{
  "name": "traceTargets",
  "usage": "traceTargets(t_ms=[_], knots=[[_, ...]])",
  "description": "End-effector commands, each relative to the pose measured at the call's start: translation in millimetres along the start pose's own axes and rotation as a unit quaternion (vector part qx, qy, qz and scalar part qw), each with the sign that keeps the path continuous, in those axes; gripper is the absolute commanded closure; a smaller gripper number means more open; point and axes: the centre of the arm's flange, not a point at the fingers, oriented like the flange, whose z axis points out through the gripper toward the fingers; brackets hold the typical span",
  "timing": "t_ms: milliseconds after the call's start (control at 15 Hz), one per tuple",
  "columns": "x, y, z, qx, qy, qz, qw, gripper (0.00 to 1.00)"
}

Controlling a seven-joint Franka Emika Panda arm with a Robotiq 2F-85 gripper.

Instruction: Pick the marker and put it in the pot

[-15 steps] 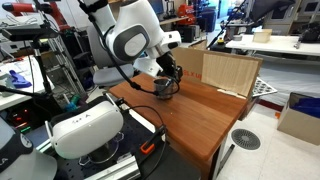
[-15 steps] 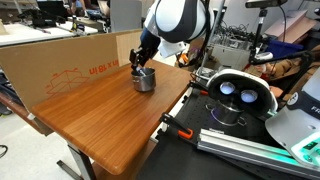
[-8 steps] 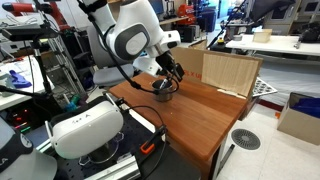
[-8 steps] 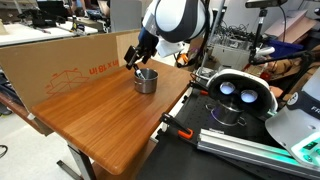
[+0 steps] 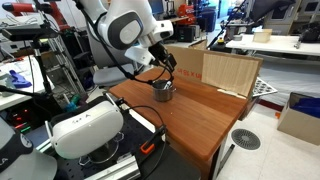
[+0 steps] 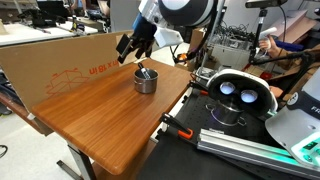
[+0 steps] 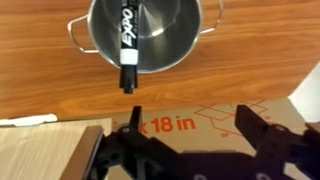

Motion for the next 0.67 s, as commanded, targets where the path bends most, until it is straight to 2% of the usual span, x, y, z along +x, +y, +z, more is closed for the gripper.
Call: traceTargets(t_ms=[0, 267, 600], knots=[[-0.3, 3.2, -48.0, 0.036, -0.032, 0.000, 0.9989, 0.00], [0.9, -9.6, -66.3, 0.066, -0.078, 0.009, 0.9947, 0.00], [9.3, 7.0, -78.9, 0.090, -0.103, 0.026, 0.9903, 0.00]])
